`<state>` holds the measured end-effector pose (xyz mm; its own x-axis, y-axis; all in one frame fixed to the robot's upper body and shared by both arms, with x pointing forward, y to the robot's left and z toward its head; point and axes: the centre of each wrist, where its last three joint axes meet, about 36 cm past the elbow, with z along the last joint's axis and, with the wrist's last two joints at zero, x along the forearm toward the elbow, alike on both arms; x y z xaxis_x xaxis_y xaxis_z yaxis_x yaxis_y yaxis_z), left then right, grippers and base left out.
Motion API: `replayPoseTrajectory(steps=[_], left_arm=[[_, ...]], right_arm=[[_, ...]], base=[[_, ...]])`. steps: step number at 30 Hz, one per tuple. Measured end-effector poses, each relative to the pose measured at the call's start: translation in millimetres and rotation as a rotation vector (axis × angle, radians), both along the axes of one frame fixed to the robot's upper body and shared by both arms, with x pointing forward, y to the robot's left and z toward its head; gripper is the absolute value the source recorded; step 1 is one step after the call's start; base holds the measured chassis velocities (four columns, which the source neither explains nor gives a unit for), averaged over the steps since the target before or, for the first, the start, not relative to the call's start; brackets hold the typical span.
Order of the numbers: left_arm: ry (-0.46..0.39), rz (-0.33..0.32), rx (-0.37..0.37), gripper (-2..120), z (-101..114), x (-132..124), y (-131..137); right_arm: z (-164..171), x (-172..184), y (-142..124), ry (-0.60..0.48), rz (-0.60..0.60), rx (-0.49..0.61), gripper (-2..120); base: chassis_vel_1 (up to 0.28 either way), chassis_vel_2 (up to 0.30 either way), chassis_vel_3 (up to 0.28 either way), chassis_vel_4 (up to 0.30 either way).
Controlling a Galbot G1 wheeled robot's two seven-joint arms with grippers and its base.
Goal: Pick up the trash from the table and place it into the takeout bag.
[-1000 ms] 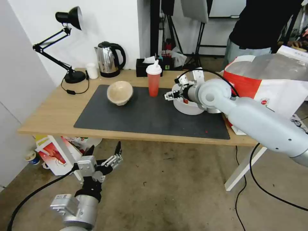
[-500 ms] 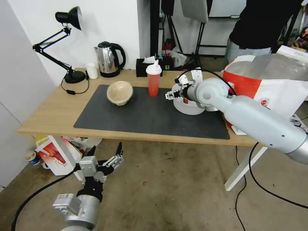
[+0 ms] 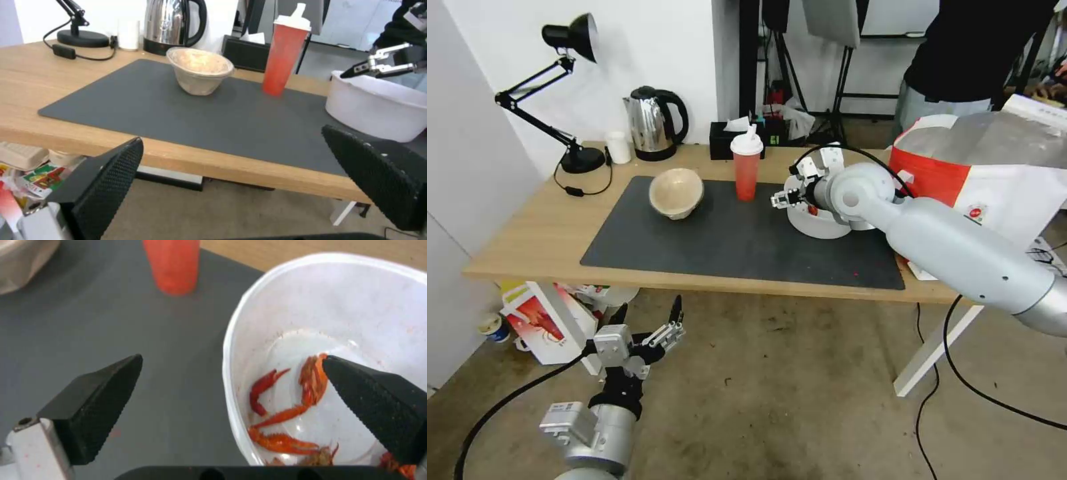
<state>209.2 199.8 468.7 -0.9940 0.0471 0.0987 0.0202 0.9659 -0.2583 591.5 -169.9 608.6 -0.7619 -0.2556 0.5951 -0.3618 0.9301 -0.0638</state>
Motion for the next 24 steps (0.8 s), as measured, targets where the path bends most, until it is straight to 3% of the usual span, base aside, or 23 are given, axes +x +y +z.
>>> replayPoseTrajectory(steps=[24], left_arm=[[0.008, -0.004, 0.001, 100, -5, 2, -1]], right_arm=[[-19, -8, -8, 0.037, -0.006, -0.007, 100]], base=[[0.000, 0.000, 0.000, 0.000]])
